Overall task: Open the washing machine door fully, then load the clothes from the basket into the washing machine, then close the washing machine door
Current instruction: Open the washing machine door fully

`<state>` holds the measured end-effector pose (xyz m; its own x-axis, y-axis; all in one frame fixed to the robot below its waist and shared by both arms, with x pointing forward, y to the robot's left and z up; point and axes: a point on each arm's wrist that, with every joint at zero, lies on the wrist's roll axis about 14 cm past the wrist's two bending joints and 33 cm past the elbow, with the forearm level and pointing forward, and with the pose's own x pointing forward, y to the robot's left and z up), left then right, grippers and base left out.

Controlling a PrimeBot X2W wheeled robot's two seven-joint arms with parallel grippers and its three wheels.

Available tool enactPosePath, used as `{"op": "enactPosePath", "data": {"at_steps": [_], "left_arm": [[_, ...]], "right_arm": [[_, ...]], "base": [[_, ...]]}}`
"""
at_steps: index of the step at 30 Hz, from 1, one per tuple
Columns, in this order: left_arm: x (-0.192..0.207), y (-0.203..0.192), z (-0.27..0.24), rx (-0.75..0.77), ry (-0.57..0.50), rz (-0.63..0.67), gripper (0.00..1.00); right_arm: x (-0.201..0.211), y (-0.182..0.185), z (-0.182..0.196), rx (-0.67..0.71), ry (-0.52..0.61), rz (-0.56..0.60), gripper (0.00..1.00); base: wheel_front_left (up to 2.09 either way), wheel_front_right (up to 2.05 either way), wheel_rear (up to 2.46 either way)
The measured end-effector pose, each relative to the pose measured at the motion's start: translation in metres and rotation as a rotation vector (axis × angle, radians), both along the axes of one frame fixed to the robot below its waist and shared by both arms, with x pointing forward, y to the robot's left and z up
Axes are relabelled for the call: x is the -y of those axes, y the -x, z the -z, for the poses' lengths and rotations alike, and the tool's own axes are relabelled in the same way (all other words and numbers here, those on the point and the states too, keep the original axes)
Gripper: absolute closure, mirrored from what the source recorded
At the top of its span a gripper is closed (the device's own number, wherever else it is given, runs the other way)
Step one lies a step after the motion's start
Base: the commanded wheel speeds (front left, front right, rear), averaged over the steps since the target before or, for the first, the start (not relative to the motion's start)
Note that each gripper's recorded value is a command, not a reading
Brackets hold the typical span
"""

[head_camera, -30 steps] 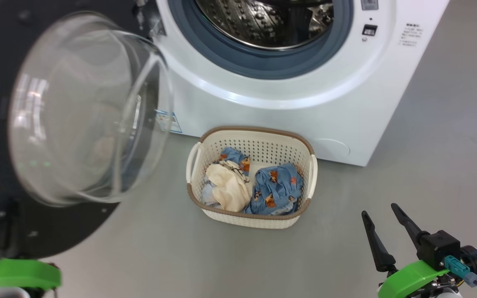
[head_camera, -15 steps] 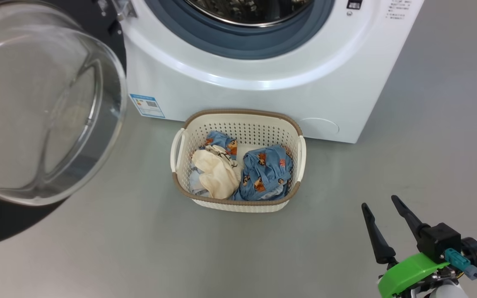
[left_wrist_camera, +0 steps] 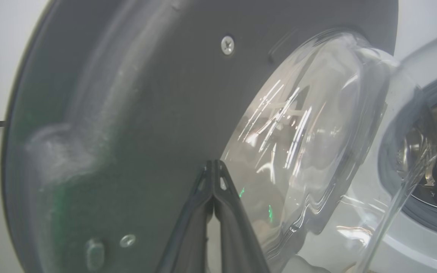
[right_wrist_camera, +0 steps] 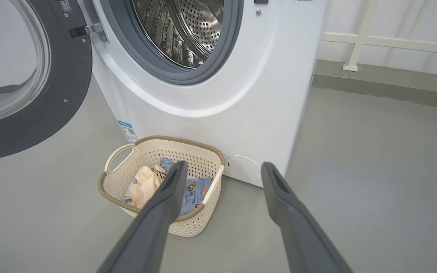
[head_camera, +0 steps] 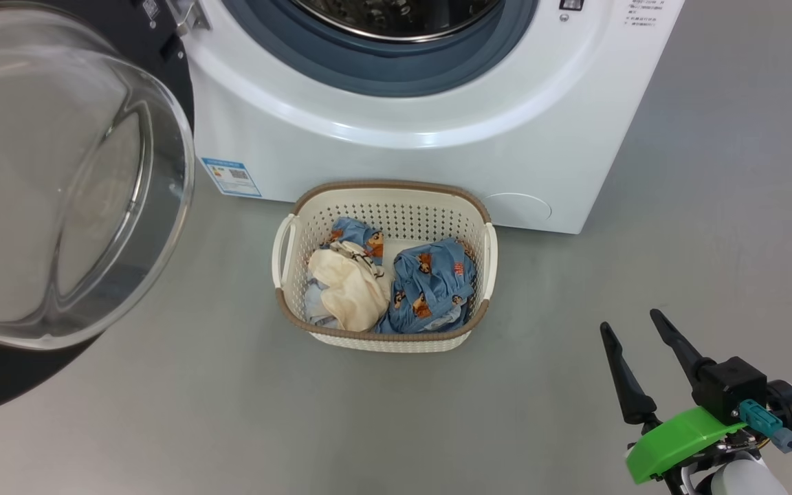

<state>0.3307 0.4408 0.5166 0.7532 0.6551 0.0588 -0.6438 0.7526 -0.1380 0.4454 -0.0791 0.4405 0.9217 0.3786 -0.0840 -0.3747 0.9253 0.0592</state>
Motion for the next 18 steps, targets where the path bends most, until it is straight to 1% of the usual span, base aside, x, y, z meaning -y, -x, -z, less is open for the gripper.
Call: {"op": "enactPosePath", "data": {"at_steps": [6, 18], "left_arm": [[0.015, -0.004, -0.015, 0.053, -0.024, 0.037, 1.00], [0.055, -0.011, -0.026, 0.121, -0.029, 0.123, 1.00]], "right_arm": [[0.001, 0.002, -0.007, 0.015, -0.006, 0.008, 0.00], [0.004, 0.006, -0.019, 0.040, -0.014, 0.023, 0.00]], "base": [[0.00, 0.00, 0.00], [0.00, 0.00, 0.00]]}}
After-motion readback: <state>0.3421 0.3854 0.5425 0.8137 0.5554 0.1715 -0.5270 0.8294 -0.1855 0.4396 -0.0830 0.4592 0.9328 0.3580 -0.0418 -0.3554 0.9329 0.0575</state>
